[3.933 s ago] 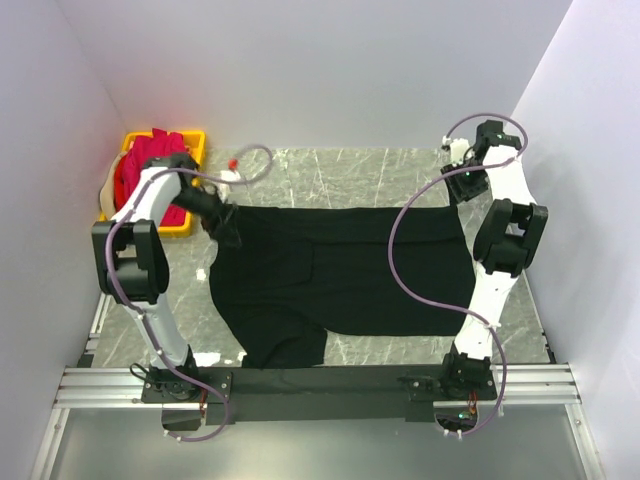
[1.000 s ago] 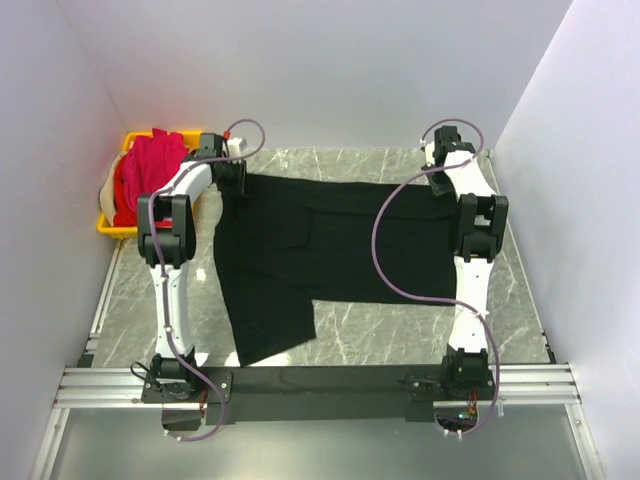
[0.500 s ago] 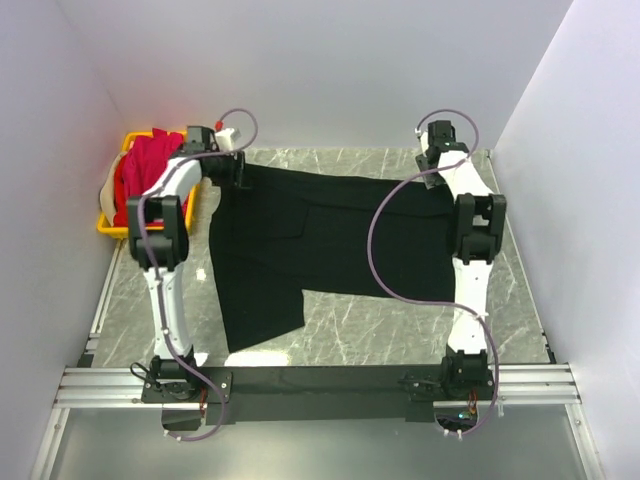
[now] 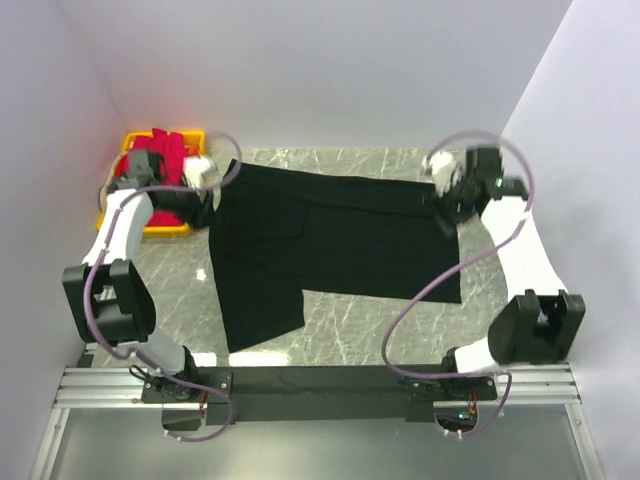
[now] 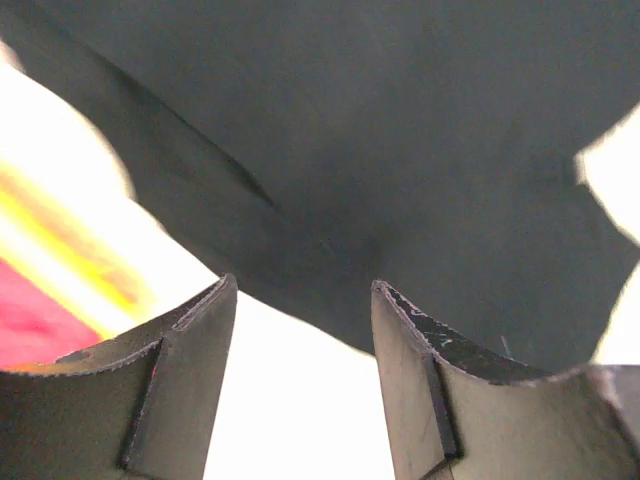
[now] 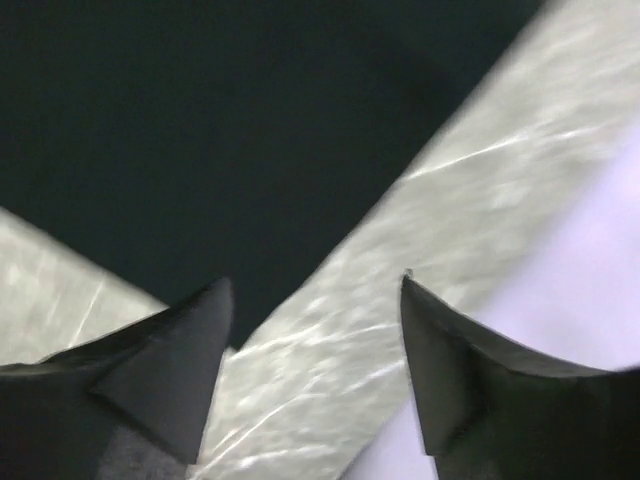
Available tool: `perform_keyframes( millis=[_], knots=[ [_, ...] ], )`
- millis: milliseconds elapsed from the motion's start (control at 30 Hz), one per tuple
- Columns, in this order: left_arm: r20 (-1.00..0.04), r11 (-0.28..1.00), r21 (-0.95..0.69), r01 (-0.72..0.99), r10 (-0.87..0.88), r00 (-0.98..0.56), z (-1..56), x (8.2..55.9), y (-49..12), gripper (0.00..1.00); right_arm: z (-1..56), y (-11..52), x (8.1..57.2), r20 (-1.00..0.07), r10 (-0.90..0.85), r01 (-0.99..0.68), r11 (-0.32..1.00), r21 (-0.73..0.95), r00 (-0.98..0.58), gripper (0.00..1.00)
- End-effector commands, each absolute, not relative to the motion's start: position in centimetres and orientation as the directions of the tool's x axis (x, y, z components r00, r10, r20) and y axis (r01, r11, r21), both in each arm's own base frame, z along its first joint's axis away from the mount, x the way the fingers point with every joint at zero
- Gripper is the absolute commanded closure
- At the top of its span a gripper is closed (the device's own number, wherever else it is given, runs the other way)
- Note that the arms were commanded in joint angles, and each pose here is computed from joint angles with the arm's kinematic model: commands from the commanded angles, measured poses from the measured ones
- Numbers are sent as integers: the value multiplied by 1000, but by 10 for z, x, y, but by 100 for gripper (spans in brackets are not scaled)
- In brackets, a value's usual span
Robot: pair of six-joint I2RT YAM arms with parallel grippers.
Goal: Fold and stack the t-shirts
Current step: Fold the tshirt
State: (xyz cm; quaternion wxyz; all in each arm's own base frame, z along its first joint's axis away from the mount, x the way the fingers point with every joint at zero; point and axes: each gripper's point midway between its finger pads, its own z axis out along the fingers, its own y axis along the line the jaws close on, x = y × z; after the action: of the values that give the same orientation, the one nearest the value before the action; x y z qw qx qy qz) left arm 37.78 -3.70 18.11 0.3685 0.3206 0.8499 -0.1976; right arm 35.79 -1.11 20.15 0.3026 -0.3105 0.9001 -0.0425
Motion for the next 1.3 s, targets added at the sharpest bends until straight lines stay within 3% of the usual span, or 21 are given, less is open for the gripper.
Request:
perform_keyframes(
  millis=[0, 33, 167, 433, 933, 1067, 1100, 1200, 1267],
  knots=[
    [-689, 592, -146, 793, 514, -511, 135, 331, -44, 39, 116, -4, 282, -338, -692, -703, 703, -110, -638, 29],
    [-677, 586, -140, 798, 532, -509, 125, 325, -42, 39, 107, -5, 275, -325, -708, -713, 690, -127, -627, 37],
    [-657, 570, -121, 813, 568, -496, 108, 318, -42, 40, 74, -18, 255, -277, -745, -724, 662, -196, -606, 43],
    [-587, 537, -93, 838, 650, -482, 74, 307, -39, 40, 44, -24, 236, -228, -754, -730, 655, -195, -616, 42],
    [-561, 447, -95, 889, 714, -419, 56, 291, -44, 38, 14, -35, 221, -146, -783, -759, 622, -195, -604, 42],
    [-549, 444, -36, 895, 740, -389, 46, 292, -43, 38, 1, -44, 225, -105, -780, -750, 623, -220, -617, 61],
    [-544, 441, -35, 897, 744, -387, 42, 290, -43, 39, -1, -45, 225, -96, -780, -750, 623, -222, -619, 74],
    [-533, 424, 9, 905, 768, -355, 35, 294, -46, 40, -2, -50, 231, -79, -774, -741, 626, -243, -628, 100],
    [-525, 413, 48, 909, 785, -329, 31, 299, -46, 42, 0, -50, 235, -81, -775, -739, 625, -251, -627, 100]
  ],
)
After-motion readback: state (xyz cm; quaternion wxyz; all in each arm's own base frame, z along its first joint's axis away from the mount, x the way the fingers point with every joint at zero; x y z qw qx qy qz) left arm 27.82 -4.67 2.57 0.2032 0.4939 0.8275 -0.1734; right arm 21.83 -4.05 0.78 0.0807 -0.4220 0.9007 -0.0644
